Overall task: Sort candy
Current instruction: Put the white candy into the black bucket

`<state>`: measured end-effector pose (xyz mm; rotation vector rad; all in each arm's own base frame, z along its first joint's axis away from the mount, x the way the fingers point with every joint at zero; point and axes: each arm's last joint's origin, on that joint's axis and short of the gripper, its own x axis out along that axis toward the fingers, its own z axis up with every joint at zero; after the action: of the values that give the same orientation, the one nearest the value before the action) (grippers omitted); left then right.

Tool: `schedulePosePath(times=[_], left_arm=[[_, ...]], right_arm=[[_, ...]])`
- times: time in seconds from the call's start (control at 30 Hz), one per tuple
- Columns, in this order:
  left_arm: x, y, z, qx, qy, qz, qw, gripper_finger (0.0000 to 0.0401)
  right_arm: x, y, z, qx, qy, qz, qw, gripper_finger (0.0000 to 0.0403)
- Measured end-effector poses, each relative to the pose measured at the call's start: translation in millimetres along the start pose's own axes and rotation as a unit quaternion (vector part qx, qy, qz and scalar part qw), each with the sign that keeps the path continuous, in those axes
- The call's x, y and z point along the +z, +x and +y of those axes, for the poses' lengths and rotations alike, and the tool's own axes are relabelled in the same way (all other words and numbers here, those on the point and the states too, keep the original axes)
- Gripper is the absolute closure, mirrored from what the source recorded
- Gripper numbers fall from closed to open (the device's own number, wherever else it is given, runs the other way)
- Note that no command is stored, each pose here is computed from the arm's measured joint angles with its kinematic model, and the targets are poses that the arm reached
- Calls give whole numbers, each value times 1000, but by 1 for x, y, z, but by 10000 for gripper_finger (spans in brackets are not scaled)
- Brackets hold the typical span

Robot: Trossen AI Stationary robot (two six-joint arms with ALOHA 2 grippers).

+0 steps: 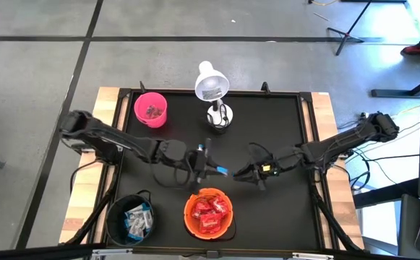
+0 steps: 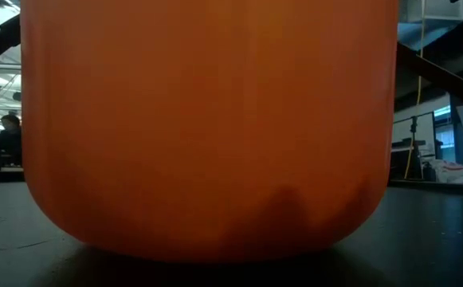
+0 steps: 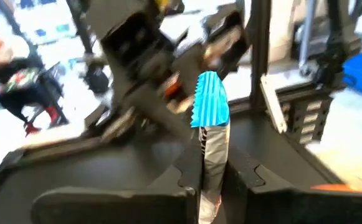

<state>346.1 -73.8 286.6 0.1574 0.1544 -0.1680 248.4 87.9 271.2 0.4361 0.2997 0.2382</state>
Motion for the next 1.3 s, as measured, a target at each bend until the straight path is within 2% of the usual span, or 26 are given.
schedulePosePath(times=[0.17,0.33,0.5,0.6,0.77,0.87,0.93,1.03,1.1,1.17,1.23,1.3], left_arm=[[31,-51,-7,9,-19,25,999,380],[62,-117,-29,-48,-48,12,998,387],[67,-174,-49,-104,-151,54,982,382],[60,-194,-62,-98,-237,105,961,381],[43,-206,-89,-89,-335,207,915,383],[31,-206,-105,-72,-385,273,879,384],[23,-205,-115,-61,-423,321,845,384],[8,-205,-130,-36,-461,418,782,384],[-2,-206,-137,-9,-473,480,739,384],[-10,-208,-144,16,-470,527,707,384],[-17,-208,-149,38,-464,553,691,383],[-20,-206,-153,50,-464,558,686,378]], right_arm=[[9,-14,4,11,-1,-17,1000,345],[13,-21,6,14,-23,-27,999,345],[12,-22,6,12,-25,-22,999,345],[11,-22,5,9,-25,-16,1000,345],[10,-22,5,6,-34,-10,999,345],[10,-22,4,5,-38,-9,999,345],[10,-22,4,5,-39,-9,999,345],[9,-22,4,4,-45,-6,999,345],[9,-22,4,4,-50,-6,999,345],[9,-22,4,4,-50,-6,999,345],[9,-22,4,4,-50,-6,999,345],[9,-21,4,4,-50,-6,999,345]])
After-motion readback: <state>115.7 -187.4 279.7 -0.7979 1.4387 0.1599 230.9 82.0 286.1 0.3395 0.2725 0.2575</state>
